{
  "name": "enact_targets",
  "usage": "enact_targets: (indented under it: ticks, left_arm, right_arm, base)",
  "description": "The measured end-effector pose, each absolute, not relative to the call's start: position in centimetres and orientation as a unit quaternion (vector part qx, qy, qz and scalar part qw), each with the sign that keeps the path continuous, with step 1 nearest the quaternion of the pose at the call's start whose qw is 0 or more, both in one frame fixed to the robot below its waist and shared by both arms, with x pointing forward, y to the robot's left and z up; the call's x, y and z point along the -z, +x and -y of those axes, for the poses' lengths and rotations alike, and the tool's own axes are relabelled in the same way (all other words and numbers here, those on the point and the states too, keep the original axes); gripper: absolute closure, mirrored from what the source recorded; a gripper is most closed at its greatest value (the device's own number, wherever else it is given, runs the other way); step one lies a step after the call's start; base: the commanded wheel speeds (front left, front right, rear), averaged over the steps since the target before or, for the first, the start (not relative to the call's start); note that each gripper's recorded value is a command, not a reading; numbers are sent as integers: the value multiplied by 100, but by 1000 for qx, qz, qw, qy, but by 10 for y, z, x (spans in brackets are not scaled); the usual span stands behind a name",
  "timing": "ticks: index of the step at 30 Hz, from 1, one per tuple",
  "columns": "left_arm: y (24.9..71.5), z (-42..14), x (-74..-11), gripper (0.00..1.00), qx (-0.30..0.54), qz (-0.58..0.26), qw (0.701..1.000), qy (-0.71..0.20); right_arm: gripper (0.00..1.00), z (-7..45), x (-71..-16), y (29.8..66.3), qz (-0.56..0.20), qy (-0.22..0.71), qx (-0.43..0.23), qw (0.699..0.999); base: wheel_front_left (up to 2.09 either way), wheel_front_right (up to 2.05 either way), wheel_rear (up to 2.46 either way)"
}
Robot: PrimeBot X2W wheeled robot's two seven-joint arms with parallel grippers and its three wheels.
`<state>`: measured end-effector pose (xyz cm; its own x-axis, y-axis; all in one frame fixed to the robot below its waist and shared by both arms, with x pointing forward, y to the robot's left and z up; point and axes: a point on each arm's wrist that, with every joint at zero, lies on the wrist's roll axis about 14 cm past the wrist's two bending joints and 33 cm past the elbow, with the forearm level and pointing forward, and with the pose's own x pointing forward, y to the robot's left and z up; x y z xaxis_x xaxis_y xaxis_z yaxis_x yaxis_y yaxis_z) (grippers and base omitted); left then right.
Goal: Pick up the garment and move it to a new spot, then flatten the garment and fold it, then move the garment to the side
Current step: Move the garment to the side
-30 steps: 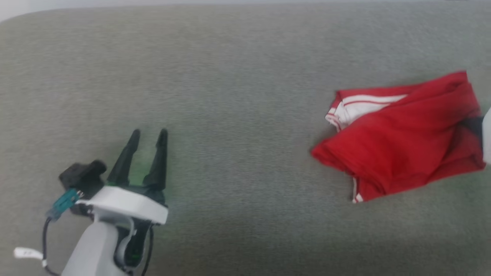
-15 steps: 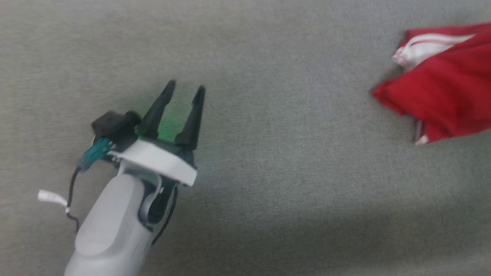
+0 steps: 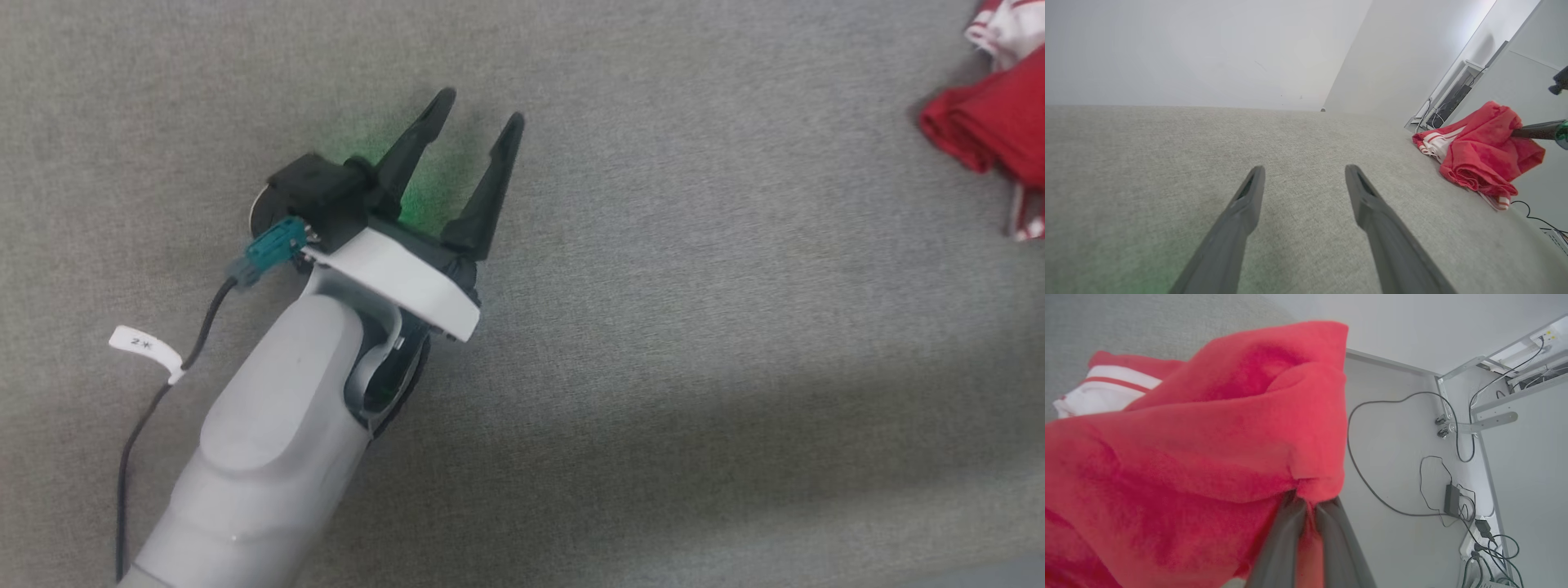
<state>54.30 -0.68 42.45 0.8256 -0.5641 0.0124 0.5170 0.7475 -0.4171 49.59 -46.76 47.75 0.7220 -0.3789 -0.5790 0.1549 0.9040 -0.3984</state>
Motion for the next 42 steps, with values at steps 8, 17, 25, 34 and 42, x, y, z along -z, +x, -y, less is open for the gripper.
enact_targets:
  ticks: [8, 17, 25, 34, 42]
  left_arm:
    - [549, 6, -415, 0, 293, -61, 932, -203]
    - [555, -2, -418, 0, 287, -53, 935, -203]
    - [552, -12, -429, 0, 282, -41, 938, -198]
    - [544, -29, -444, 0, 264, -31, 944, -195]
    - [534, -51, -465, 0, 243, -13, 952, -187]
  right_arm:
    - [100, 469, -436, 509, -358, -166, 152, 906]
    - [0, 464, -418, 514, -362, -157, 150, 906]
    - [0, 464, -437, 515, -327, -143, 155, 921]
    - [0, 461, -466, 512, -275, -122, 157, 941]
    - [0, 436, -475, 509, -234, -89, 132, 959]
  base:
    - [0, 0, 0]
    - [0, 0, 0]
    - [0, 0, 0]
    - [0, 0, 0]
    - [0, 0, 0]
